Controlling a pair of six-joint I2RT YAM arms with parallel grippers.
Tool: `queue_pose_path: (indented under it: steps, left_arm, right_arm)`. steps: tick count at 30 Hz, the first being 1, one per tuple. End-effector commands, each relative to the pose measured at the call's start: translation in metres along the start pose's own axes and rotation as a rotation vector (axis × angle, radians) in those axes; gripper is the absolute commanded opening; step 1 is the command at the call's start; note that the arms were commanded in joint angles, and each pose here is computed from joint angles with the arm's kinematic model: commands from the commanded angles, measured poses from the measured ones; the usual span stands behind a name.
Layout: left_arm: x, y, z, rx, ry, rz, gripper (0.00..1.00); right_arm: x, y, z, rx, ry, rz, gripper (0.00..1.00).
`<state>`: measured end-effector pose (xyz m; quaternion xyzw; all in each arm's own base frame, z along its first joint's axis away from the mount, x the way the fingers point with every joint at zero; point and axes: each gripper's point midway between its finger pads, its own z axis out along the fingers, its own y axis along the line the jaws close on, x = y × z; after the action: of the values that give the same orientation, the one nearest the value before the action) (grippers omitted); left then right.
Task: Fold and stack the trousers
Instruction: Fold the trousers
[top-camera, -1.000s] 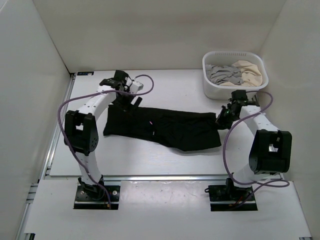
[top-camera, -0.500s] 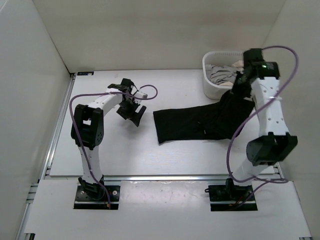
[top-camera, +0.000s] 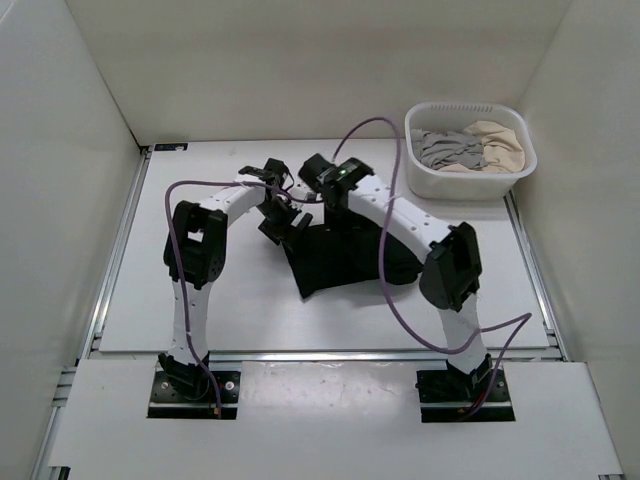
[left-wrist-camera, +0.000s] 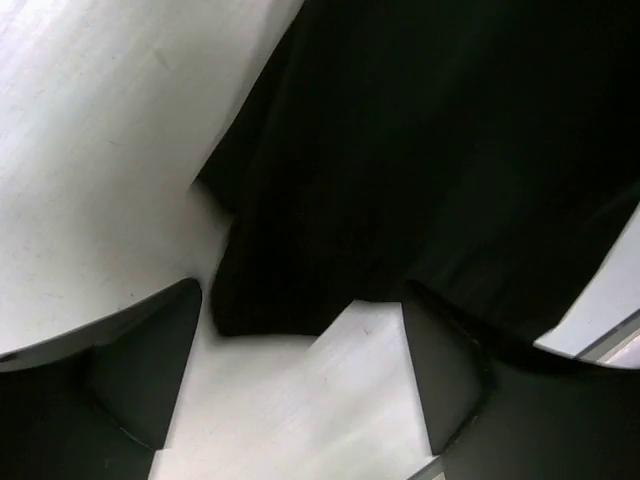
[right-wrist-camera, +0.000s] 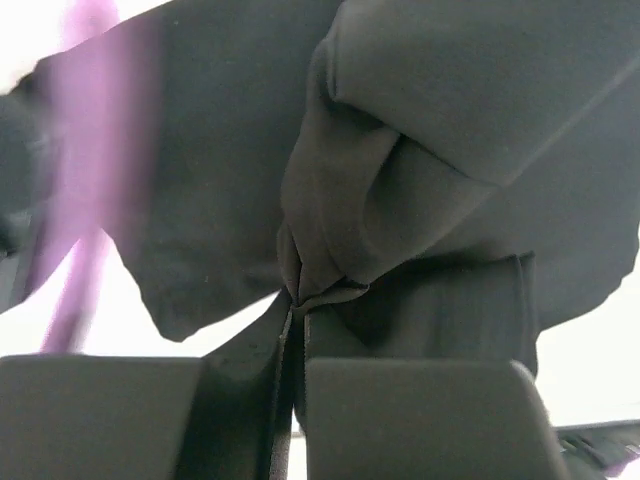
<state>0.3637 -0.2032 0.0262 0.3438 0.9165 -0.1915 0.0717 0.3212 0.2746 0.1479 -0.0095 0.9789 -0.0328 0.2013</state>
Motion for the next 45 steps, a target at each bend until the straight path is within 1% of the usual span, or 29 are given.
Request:
queue_pose_path:
  steps: [1,3,4,5,7,9,10,13,15,18,22,23,25,26,28,30,31,32,34,36,37,38,39,40,41,42,43,44,45]
  left_arm:
    - [0.010,0.004,0.022,0.025,0.046,0.000,0.81]
    - [0.016,0.010,0.025,0.015,0.064,-0.015,0.72]
    - [0.017,0.012,0.025,0.006,0.067,-0.015,0.69]
    - [0.018,0.017,0.023,0.003,0.063,-0.017,0.61]
    - [0.022,0.026,0.024,0.001,0.065,-0.042,0.54]
    - [0.022,0.031,0.021,0.012,0.054,-0.050,0.47]
    - [0.022,0.031,0.021,0.012,0.054,-0.050,0.44]
    - [0.026,0.031,0.022,0.015,0.062,-0.044,0.44]
    - [0.025,0.029,0.023,0.028,0.057,-0.045,0.44]
    - [0.025,0.029,0.023,0.028,0.057,-0.036,0.43]
    - [0.025,0.031,0.023,0.019,0.060,-0.035,0.43]
    - [0.025,0.031,0.023,0.019,0.060,-0.035,0.43]
    - [0.026,0.043,0.019,-0.034,0.068,-0.048,0.51]
    - [0.026,0.046,0.014,-0.059,0.067,-0.044,0.54]
    - [0.027,0.058,0.002,-0.141,0.069,-0.077,0.63]
    - [0.023,0.076,-0.022,-0.206,0.026,-0.113,0.70]
    - [0.022,0.087,-0.034,-0.260,0.012,-0.141,0.73]
    - [0.022,0.101,-0.049,-0.296,-0.014,-0.166,0.80]
    - [0.018,0.113,-0.078,-0.354,-0.068,-0.194,0.84]
    - [0.012,0.124,-0.107,-0.397,-0.128,-0.210,0.86]
    - [0.007,0.123,-0.114,-0.407,-0.147,-0.194,0.87]
    - [0.003,0.123,-0.122,-0.417,-0.164,-0.173,0.87]
    - [-0.005,0.120,-0.138,-0.435,-0.205,-0.161,0.89]
    - [-0.007,0.118,-0.145,-0.442,-0.215,-0.140,0.89]
    - [-0.018,0.107,-0.150,-0.419,-0.244,-0.082,0.90]
    - [-0.026,0.093,-0.152,-0.401,-0.260,-0.034,0.92]
    - [-0.035,0.082,-0.163,-0.395,-0.296,0.006,0.93]
    - [-0.042,0.072,-0.164,-0.377,-0.318,0.041,0.97]
    - [-0.050,0.054,-0.157,-0.317,-0.332,0.087,0.99]
  right_arm:
    - [-0.023,0.042,0.011,-0.038,-0.118,0.094,0.00]
    - [-0.020,0.071,0.013,-0.112,-0.127,0.045,0.00]
    - [-0.017,0.076,0.019,-0.100,-0.127,0.032,0.00]
    - [-0.018,0.083,0.020,-0.114,-0.138,0.017,0.00]
    - [-0.018,0.097,0.022,-0.143,-0.149,0.000,0.00]
    - [-0.012,0.117,0.015,-0.214,-0.155,-0.059,0.00]
    - [-0.017,0.131,0.011,-0.266,-0.187,-0.076,0.00]
    - [-0.016,0.155,0.003,-0.333,-0.223,-0.156,0.00]
    - [-0.009,0.171,0.002,-0.406,-0.178,-0.169,0.00]
    - [0.016,0.192,0.021,-0.445,-0.098,-0.222,0.00]
    - [0.031,0.203,0.028,-0.455,-0.085,-0.273,0.00]
    - [0.031,0.203,0.028,-0.456,-0.085,-0.273,0.03]
    - [0.034,0.202,0.034,-0.443,-0.074,-0.287,0.14]
    - [0.034,0.202,0.034,-0.443,-0.076,-0.296,0.35]
    - [0.033,0.202,0.029,-0.467,-0.085,-0.332,0.51]
    - [0.029,0.203,0.018,-0.497,-0.112,-0.356,0.66]
    - [0.032,0.206,0.011,-0.517,-0.122,-0.403,0.70]
    - [0.034,0.208,-0.001,-0.534,-0.140,-0.429,0.72]
    - [0.041,0.216,-0.018,-0.574,-0.165,-0.491,0.75]
    - [0.038,0.216,-0.043,-0.605,-0.212,-0.534,0.75]
    - [0.029,0.210,-0.063,-0.617,-0.251,-0.521,0.75]
    - [0.025,0.203,-0.071,-0.605,-0.265,-0.490,0.75]
    - [0.020,0.195,-0.077,-0.585,-0.291,-0.462,0.78]
    - [0.023,0.175,-0.062,-0.520,-0.270,-0.445,0.79]
    - [0.008,0.152,-0.077,-0.479,-0.326,-0.392,0.81]
    - [0.006,0.138,-0.077,-0.462,-0.317,-0.337,0.82]
    - [-0.010,0.113,-0.086,-0.466,-0.337,-0.267,0.82]
    - [0.005,0.093,-0.061,-0.421,-0.265,-0.252,0.82]
    - [0.006,0.077,-0.053,-0.408,-0.234,-0.195,0.82]
